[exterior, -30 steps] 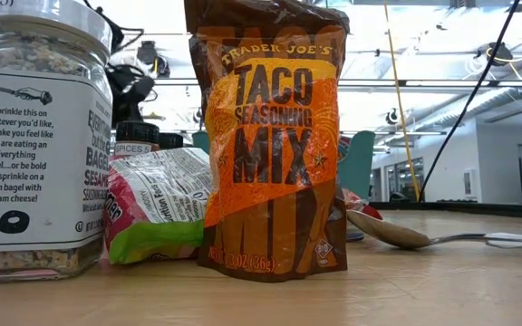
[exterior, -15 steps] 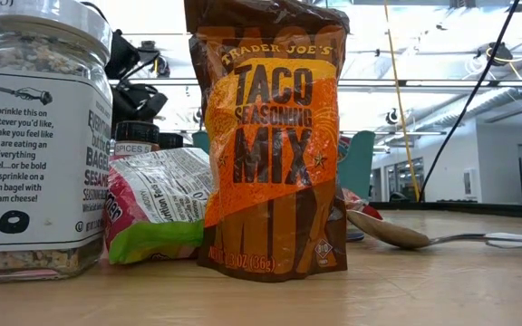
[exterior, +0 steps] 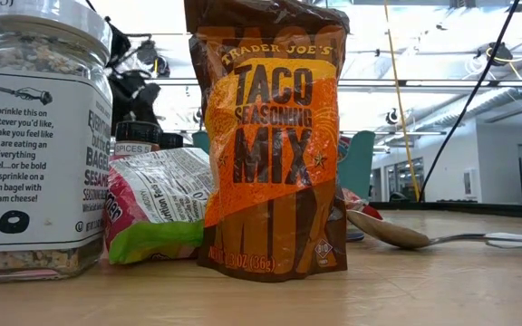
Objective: Pick & Place Food Item
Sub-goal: Put the red noodle pack into the green bin
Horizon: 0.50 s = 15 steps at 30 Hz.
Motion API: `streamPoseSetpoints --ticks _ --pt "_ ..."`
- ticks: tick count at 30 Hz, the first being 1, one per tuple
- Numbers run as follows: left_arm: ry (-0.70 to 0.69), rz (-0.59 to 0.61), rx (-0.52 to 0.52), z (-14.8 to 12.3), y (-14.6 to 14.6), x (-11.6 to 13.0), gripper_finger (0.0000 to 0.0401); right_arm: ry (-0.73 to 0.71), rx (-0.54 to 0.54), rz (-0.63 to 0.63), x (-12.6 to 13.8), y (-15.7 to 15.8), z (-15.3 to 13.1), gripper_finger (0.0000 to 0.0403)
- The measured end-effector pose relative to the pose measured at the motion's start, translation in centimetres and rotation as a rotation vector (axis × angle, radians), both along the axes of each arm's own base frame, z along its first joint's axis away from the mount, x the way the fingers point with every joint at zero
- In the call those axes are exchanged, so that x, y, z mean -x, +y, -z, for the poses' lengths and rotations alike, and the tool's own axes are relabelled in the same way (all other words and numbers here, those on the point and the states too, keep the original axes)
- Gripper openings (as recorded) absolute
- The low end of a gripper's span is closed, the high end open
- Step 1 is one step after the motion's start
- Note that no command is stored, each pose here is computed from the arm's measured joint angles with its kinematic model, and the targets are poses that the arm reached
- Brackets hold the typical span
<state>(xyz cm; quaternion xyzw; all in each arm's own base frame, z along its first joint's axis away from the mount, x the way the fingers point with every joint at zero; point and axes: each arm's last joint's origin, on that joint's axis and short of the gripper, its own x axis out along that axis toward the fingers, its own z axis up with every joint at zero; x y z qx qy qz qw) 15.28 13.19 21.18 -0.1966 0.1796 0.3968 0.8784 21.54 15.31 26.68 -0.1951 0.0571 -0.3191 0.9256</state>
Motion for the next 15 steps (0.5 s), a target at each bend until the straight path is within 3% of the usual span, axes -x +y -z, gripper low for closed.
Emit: streamPoseSetpoints --ticks 4,15 --pt "-0.059 0.014 -0.017 -1.7 -1.4 1.5 0.0224 0.0 0.0 0.0 0.0 0.0 0.0 0.0187" --pt "-0.201 0.238 -0.031 -4.3 -6.8 3.6 0.0225 -0.037 -0.054 -0.004 0.0 0.0 0.2 0.0184"
